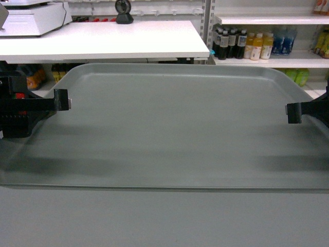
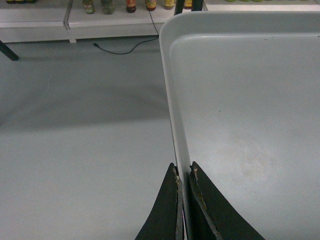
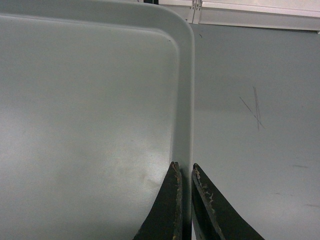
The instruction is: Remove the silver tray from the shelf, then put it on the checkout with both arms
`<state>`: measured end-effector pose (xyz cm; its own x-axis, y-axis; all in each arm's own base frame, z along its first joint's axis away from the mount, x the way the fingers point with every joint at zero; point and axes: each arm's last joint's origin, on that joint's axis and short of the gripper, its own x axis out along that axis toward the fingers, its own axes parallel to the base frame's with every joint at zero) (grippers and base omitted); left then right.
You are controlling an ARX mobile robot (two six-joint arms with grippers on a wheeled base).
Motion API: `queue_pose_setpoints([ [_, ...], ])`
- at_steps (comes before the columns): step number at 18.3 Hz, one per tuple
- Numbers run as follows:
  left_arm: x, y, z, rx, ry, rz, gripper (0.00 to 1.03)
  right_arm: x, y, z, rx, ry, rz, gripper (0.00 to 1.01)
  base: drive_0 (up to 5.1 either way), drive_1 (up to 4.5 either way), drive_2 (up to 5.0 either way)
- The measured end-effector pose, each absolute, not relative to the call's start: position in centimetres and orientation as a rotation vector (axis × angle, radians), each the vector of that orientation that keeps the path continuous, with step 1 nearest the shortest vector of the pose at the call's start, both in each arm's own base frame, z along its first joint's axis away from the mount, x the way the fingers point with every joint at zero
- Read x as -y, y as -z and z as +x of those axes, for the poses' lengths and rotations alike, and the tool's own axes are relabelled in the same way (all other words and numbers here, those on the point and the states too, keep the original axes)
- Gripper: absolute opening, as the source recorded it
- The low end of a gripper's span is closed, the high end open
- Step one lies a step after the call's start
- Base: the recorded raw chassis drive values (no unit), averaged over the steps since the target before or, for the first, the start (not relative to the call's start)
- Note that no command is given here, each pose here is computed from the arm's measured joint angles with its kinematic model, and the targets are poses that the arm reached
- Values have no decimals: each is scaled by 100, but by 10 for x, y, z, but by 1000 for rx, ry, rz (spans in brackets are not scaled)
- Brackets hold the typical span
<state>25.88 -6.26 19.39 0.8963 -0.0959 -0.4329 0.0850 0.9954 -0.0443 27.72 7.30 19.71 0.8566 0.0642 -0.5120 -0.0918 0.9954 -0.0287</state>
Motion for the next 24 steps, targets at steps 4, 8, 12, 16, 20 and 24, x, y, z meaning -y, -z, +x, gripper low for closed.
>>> queue_pose_setpoints([
  [4,63,-194,259,-449,93,-25,3,-73,-197,277,-535,-81,-53,3,-496,250,250],
  [8,63,-194,259,-449,93,-25,3,-73,-197,277,-536,-81,-53,3,-497,249,249],
  [12,63,-194,259,-449,93,-25,3,-73,-197,277,-533,-81,-52,3,-501,244,244],
  [16,63,-194,259,-450,94,-24,3,-73,-197,277,-533,-83,-52,3,-487,258,258],
  [20,63,-194,259,-448,95,-25,3,-73,-197,277,-536,-82,-53,3,-245,121,121],
  [24,61,-194,259,-454,92,-25,3,-75,-197,277,-534,-87,-54,3,0,0,0],
])
